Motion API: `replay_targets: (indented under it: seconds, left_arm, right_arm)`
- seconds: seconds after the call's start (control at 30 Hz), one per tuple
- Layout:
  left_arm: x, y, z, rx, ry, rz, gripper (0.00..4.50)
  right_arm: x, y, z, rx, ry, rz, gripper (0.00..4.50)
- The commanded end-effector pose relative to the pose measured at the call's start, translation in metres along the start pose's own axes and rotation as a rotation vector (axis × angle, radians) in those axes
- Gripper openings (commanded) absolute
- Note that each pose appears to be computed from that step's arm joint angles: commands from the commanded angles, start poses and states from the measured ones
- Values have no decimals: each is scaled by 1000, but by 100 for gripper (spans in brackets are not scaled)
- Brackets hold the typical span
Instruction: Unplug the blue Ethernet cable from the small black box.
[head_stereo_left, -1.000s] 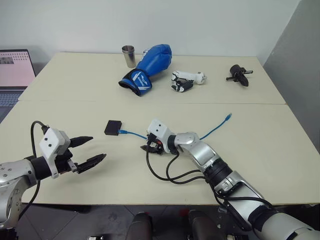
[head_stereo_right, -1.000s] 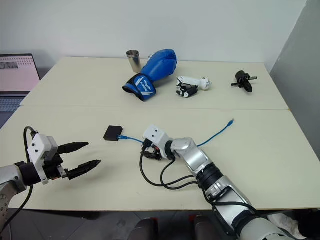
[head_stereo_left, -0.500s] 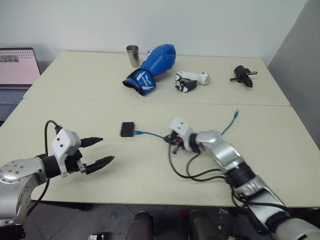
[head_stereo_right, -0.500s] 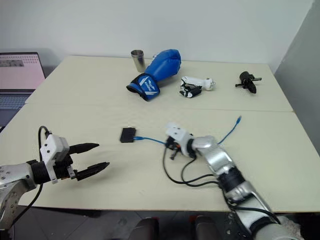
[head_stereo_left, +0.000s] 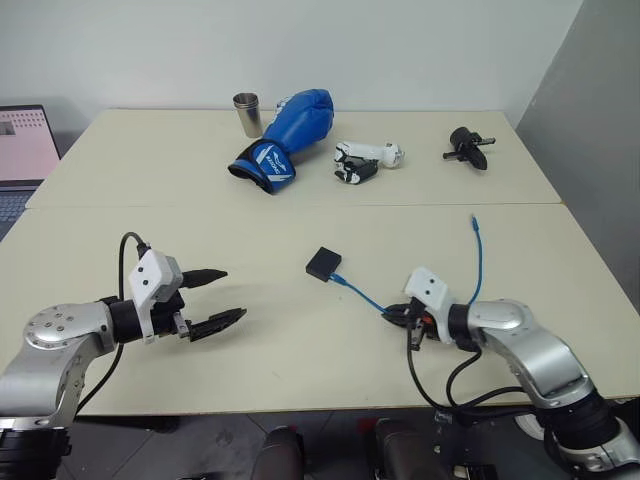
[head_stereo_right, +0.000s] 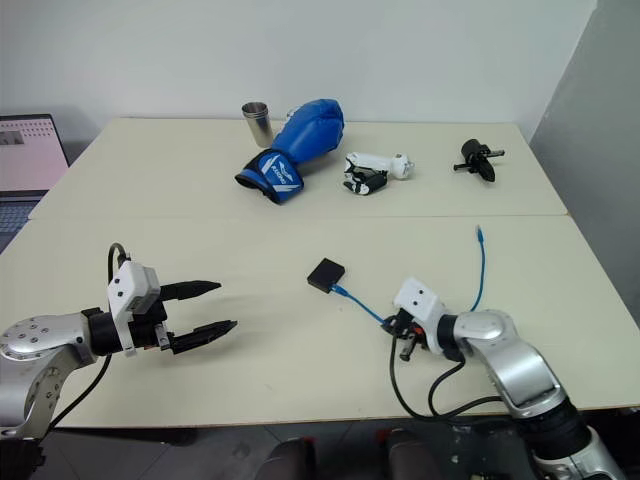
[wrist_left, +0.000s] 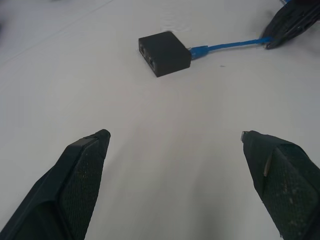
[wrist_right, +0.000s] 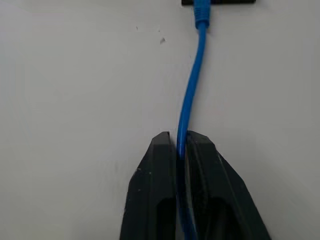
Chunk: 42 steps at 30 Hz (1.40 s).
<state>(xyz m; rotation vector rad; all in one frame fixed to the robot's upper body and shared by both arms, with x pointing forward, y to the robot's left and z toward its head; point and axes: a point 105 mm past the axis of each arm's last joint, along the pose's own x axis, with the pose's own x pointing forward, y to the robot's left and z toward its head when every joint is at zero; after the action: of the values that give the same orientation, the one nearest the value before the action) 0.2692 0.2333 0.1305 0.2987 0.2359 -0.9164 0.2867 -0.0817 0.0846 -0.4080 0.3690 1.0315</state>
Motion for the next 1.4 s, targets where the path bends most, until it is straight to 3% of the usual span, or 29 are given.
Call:
replay_targets:
  seconds: [0.03, 0.2, 0.7, 0.8, 1.0, 1.1, 1.17, 1.4]
  left_arm:
    - [0, -4, 10, 38, -21, -17, 450]
    - [0, -7, 8, 31, -21, -21, 450]
    - [8, -9, 13, 28, -38, -43, 450]
    - [9, -9, 13, 21, -40, -39, 450]
    - [12, -8, 11, -10, -33, -13, 450]
    - [14, -6, 11, -53, -41, 0, 450]
    - [15, -5, 12, -90, -52, 3, 450]
    - [22, -3, 36, -443, -205, -88, 450]
  right_arm:
    - [-1, -8, 22, -52, -67, -31, 149]
    - [8, -16, 36, -55, -102, -75, 262]
    - [68, -21, 38, -6, -99, -167, 262]
    - [69, -22, 37, 2, -99, -170, 220]
    - [71, -19, 36, -18, -89, -144, 70]
    - [68, -21, 42, -90, -102, -145, 16]
    - [65, -22, 49, -169, -119, -147, 14]
    - [43, -11, 103, -717, -308, -145, 13]
